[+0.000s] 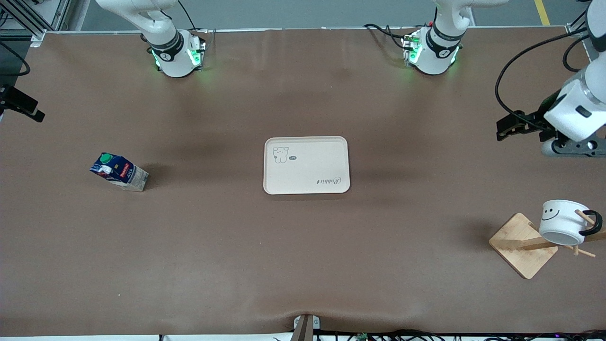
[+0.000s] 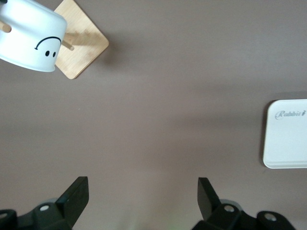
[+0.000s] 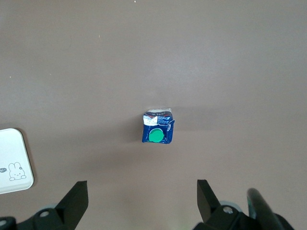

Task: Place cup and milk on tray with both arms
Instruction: 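Move the left gripper toward the white mug on the wooden stand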

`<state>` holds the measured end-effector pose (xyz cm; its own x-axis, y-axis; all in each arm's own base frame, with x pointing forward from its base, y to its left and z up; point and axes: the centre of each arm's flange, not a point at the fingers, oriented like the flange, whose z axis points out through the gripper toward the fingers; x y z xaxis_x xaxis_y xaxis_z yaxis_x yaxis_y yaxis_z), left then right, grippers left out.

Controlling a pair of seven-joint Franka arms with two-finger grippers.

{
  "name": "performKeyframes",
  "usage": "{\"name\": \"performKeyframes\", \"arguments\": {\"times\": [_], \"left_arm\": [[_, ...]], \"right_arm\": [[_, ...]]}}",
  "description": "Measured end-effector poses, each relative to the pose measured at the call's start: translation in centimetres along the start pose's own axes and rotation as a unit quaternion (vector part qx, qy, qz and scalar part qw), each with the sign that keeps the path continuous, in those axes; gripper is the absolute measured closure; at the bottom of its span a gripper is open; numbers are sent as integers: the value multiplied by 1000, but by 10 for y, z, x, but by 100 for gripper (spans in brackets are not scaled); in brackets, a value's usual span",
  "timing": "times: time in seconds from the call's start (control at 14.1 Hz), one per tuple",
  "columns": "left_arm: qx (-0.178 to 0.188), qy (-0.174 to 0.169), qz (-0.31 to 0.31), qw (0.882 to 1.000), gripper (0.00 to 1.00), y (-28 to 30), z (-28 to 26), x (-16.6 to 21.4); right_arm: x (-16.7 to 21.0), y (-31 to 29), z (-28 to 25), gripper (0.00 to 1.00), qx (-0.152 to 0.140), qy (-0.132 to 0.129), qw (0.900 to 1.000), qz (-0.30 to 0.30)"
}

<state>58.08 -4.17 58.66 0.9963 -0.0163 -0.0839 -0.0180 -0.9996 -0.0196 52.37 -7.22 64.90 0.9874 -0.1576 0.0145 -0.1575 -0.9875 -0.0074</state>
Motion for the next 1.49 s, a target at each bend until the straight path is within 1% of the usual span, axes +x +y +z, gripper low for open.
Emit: {"name": "performKeyframes", "arguments": {"times": [0.21,0.43,0.57,0.71,0.85,1.14,1.28,1.49], "left_arm": [[-3,-19,-28,999,0,-38,24,14],[-4,-18,-33,999,0,-46,27,21],[-4,3,-43,999,0,-49,23,26],[-6,28,-65,997,0,-74,29,32],[-18,52,-94,994,0,-107,47,33],[-39,107,-130,985,0,-134,68,9],[-46,126,-144,981,0,-142,79,-3],[-51,146,-150,976,0,-154,103,-8]], "right_arm": [[0,1,0,0,0,0,1000,1],[0,1,0,0,0,0,1000,1],[0,1,0,0,0,0,1000,1],[0,4,0,0,0,0,1000,4],[0,5,0,0,0,0,1000,5],[0,6,0,0,0,0,1000,6],[0,6,0,0,0,0,1000,6],[0,6,0,0,0,0,1000,6]]}}
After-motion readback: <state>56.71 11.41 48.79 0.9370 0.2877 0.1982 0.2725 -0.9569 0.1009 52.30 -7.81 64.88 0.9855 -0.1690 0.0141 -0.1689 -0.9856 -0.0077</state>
